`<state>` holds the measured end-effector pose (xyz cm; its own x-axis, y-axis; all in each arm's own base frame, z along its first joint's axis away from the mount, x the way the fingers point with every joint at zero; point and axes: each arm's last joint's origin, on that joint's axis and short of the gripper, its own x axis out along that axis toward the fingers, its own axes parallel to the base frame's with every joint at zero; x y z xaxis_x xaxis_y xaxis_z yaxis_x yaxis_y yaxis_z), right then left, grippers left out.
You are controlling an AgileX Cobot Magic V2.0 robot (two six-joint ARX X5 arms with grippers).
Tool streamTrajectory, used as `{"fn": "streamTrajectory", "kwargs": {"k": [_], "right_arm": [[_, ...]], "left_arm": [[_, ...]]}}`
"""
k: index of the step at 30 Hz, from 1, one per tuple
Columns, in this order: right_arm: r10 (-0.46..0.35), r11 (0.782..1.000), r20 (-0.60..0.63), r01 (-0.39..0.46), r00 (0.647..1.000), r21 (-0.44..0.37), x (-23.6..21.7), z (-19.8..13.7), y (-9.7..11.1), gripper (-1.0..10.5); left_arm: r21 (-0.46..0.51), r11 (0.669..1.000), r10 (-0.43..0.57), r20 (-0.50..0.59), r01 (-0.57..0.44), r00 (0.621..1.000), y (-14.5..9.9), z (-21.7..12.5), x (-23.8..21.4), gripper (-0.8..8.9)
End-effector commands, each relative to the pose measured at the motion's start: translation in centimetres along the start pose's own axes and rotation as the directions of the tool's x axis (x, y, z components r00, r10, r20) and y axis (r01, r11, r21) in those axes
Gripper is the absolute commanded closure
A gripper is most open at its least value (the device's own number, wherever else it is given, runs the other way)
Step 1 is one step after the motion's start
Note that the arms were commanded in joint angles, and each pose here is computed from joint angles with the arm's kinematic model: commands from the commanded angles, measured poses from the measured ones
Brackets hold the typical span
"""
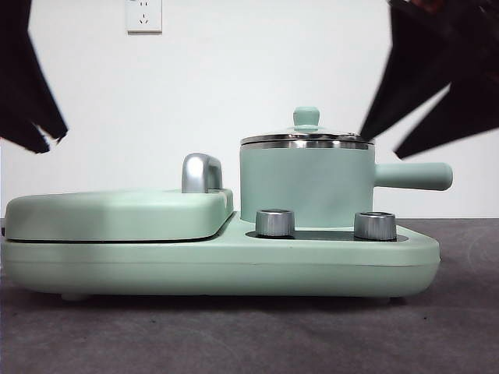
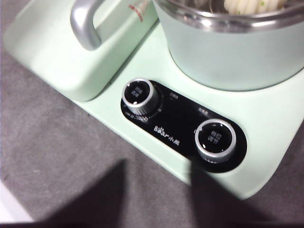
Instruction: Put the buns in a small steamer
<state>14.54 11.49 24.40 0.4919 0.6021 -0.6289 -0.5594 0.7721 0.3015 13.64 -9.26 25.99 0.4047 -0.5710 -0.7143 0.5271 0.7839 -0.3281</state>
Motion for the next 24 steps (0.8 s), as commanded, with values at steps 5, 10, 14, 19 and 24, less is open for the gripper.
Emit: {"fn": "streamTrajectory", "kwargs": {"k": [5,10,14,19,24], "right_arm": [[0.107,0.994,-0.006,-0.107,0.994,0.003,-0.1,0.1,0.5,9.3],[0.110,0.994,0.016,-0.110,0.994,-0.004,-0.1,0.3,0.5,9.3],[0.110,0.994,0.016,-0.110,0.994,-0.003,-0.1,0.4,0.5,9.3],[0.110,0.994,0.017,-0.110,0.994,-0.004,-0.1,0.4,0.5,9.3],[0.110,0.994,0.017,-0.110,0.994,-0.004,-0.1,0.4,0.5,9.3]], "left_arm": [[-0.001,1.000,-0.004,-0.011,0.004,1.000,-0.1,0.0,0.1,8.06],[0.000,1.000,-0.004,-0.011,0.004,1.000,-0.1,0.0,0.1,8.06],[0.000,1.000,-0.004,-0.011,0.004,1.000,-0.1,0.0,0.1,8.06],[0.175,0.985,0.003,0.033,-0.009,0.999,-0.2,-0.3,-0.9,8.06],[0.321,0.935,0.037,0.333,-0.150,0.942,1.7,-1.1,-1.6,8.06]]}}
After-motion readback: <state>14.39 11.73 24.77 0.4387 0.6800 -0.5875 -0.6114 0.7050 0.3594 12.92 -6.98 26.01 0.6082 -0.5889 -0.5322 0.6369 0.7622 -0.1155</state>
